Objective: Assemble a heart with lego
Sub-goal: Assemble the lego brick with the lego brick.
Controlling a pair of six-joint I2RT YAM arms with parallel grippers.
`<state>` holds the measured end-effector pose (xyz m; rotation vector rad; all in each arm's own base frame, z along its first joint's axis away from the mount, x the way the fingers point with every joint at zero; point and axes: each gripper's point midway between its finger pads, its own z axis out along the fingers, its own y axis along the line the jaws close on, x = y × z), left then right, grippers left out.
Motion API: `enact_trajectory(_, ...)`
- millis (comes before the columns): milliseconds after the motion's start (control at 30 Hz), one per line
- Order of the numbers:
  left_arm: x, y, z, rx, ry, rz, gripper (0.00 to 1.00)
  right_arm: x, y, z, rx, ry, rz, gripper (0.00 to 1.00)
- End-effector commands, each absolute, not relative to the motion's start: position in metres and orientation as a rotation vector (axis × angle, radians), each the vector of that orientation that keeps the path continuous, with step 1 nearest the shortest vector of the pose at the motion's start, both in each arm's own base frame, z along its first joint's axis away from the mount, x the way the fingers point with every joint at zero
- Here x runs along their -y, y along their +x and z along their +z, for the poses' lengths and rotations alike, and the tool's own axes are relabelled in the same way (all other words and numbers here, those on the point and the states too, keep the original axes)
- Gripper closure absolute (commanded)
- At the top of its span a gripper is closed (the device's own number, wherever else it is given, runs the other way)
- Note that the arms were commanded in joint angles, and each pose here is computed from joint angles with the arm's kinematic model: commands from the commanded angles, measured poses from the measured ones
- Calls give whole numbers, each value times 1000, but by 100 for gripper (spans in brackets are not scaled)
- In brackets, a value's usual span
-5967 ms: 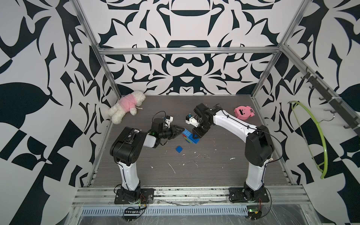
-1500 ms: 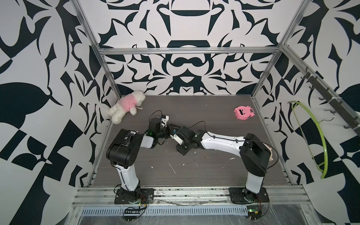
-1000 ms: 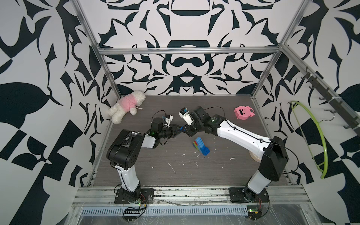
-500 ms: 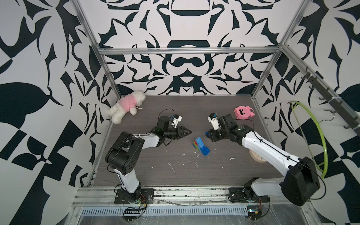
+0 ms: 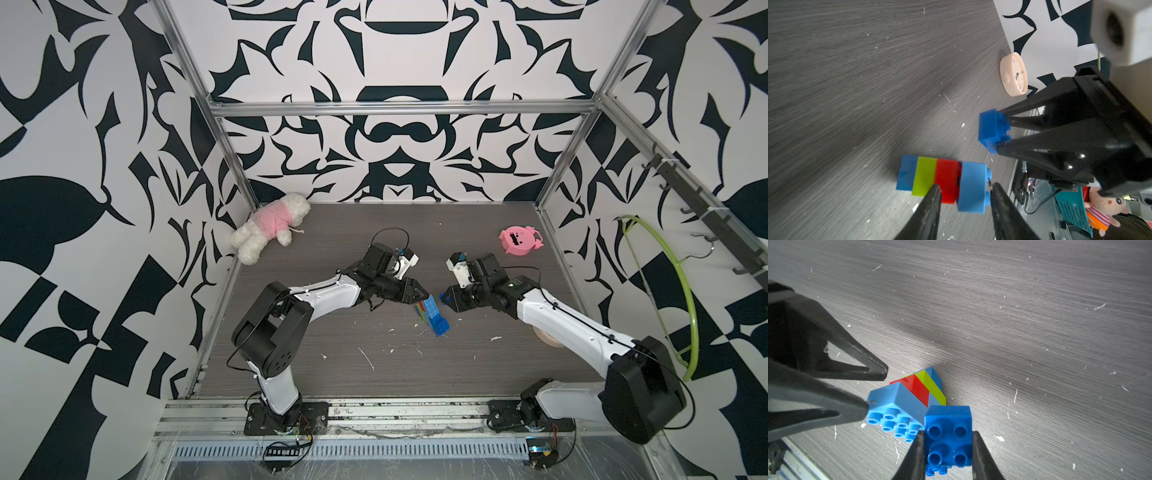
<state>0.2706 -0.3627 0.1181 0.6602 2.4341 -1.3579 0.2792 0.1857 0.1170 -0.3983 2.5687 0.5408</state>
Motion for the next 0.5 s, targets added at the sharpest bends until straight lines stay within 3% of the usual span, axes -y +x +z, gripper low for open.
enact_trajectory(0, 362, 270, 110, -2462, 674, -1324, 57, -189, 282, 126, -2525, -392, 577, 76)
enact_trajectory(467, 371, 263, 119, -2434, 707, -1359, 57, -192, 284, 114, -2558, -378, 593, 77)
